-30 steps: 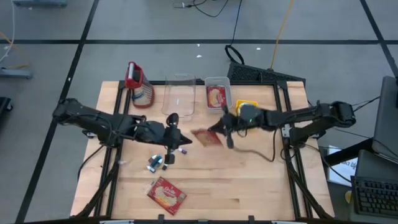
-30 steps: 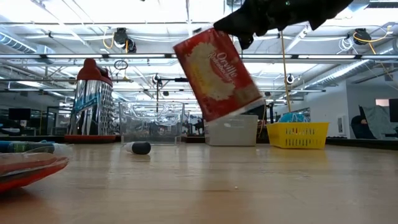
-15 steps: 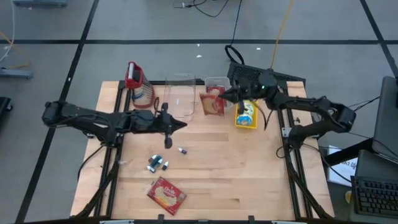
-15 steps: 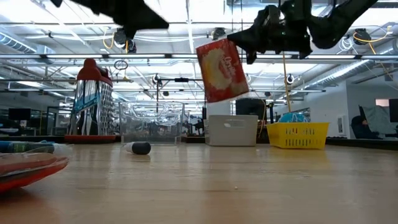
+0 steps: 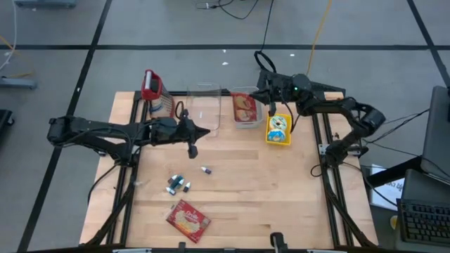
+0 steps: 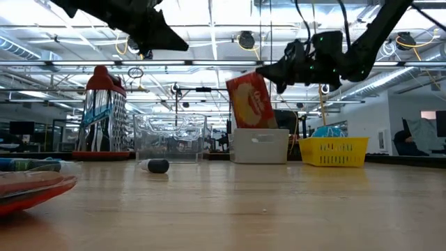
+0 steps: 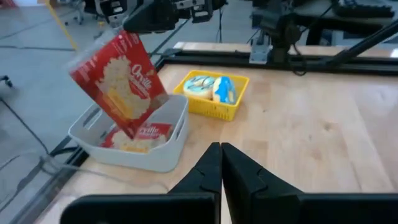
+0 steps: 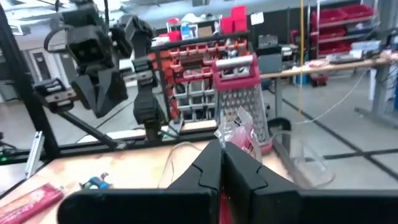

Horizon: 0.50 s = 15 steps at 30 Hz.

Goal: Pick & Place Food Item
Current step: Put the top popcorn bag pack into the gray bin

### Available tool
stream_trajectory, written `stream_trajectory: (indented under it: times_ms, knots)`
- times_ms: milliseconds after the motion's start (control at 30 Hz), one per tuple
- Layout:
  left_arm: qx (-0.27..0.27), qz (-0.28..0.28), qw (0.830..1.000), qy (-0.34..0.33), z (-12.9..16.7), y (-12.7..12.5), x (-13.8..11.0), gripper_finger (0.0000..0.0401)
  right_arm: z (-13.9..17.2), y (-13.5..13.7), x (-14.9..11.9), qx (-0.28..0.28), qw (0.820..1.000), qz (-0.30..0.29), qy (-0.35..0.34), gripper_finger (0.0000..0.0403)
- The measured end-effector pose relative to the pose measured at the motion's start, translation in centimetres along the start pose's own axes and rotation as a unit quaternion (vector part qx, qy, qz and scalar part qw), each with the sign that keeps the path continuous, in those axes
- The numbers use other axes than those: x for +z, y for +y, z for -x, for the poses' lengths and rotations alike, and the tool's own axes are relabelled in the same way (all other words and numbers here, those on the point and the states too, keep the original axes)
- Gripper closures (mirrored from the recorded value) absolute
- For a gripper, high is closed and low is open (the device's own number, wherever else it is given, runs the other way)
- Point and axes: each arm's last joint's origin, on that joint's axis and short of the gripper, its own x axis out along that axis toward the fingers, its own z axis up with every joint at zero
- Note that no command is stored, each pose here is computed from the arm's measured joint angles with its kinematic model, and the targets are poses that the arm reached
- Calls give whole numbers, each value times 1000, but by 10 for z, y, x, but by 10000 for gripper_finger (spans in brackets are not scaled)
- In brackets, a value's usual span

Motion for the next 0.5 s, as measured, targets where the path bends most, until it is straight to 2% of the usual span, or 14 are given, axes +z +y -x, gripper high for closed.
stream_trajectory:
  times_ms: [200,333,500]
  knots:
    - [3,-5,999,45,0,2,-9,388,-2,-6,-17,35,998,-37,23,403]
    - [3,-9,998,60,0,2,-12,375,-1,-7,-30,30,997,-64,37,403]
    - [2,-28,998,56,0,2,-11,378,2,-5,-40,23,996,-79,47,403]
